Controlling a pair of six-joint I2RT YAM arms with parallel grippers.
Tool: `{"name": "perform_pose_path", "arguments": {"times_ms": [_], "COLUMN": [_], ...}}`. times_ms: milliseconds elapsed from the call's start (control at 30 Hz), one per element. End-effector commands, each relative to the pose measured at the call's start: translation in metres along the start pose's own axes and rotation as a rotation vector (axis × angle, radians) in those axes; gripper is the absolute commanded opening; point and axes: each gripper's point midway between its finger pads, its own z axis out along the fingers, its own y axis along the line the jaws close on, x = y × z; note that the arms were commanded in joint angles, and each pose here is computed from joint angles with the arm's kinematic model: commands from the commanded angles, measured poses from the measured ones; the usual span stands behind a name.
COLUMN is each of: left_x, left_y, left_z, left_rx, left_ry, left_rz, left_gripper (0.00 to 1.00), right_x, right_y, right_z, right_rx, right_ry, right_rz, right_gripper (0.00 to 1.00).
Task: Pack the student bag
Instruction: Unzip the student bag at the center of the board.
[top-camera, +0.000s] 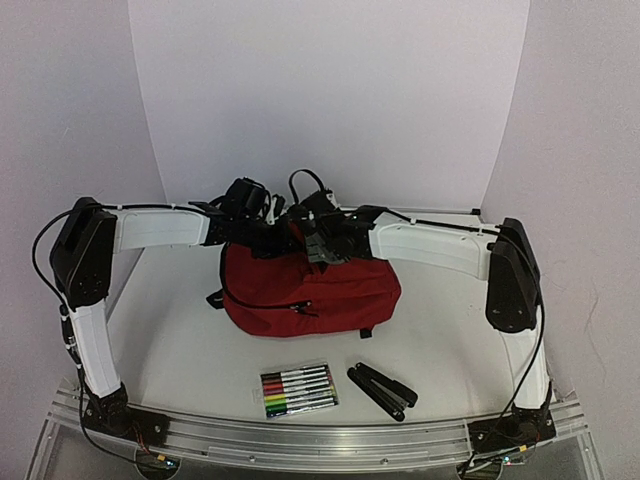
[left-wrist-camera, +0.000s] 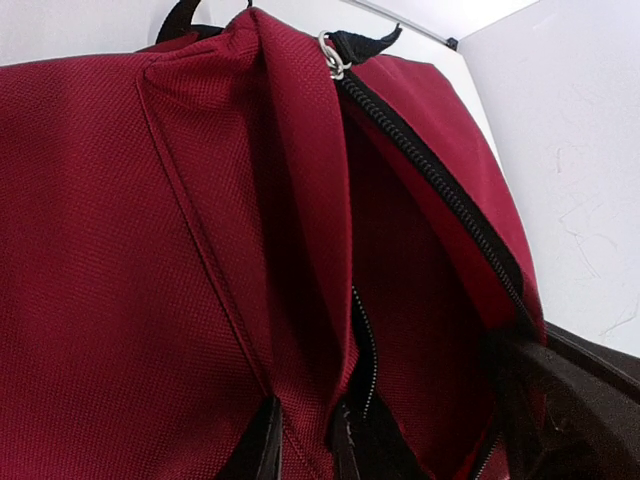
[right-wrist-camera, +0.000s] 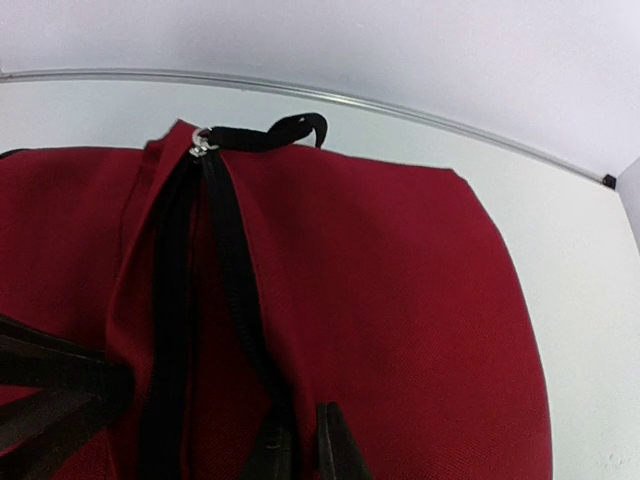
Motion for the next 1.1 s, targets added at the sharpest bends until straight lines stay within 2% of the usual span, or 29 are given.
{"name": "perform_pose_path", "arguments": {"times_ms": [0, 67, 200, 300, 367, 533, 733, 900, 1067], "left_x": [-0.012, -0.016, -0.026, -0.03, -0.027, -0.02, -0.017, -0.017, -0.009], "left_y": [-0.013, -0.021, -0.043, -0.054, -0.056, -0.059, -0.055, -0.068, -0.057], "left_z": [-0.026, -0.038, -0.064, -0.077, -0.075, -0.053, -0.02, -0.002, 0.025], "left_rx": [0.023, 0.04, 0.105, 0.146, 0.162, 0.21, 0.238, 0.326, 0.344], "left_ry": [-0.051, -0.072, -0.128, -0.156, -0.14, -0.066, -0.013, -0.016, 0.001], "left_rz": [0.027, 0.039, 0.069, 0.085, 0.086, 0.068, 0.049, 0.063, 0.047], "left_gripper": [0.18, 0.24, 0.49, 0.53, 0.5, 0.32, 0.19, 0.16, 0.14], "right_x": [-0.077, -0.088, -0.085, -0.073, -0.067, -0.066, -0.063, -0.053, -0.045], "right_y": [-0.029, -0.032, -0.024, -0.019, -0.017, -0.01, -0.004, -0.002, -0.002], "right_z": [-0.055, -0.067, -0.066, -0.055, -0.052, -0.055, -0.056, -0.05, -0.042], "right_rx": [0.005, -0.038, -0.124, -0.143, -0.159, -0.22, -0.268, -0.283, -0.312], "right_ry": [-0.168, -0.194, -0.181, -0.146, -0.134, -0.131, -0.124, -0.108, -0.089], "right_rz": [0.156, 0.191, 0.211, 0.216, 0.226, 0.258, 0.272, 0.28, 0.306], "right_gripper": [0.02, 0.01, 0.0, 0.0, 0.0, 0.0, 0.0, 0.0, 0.0]}}
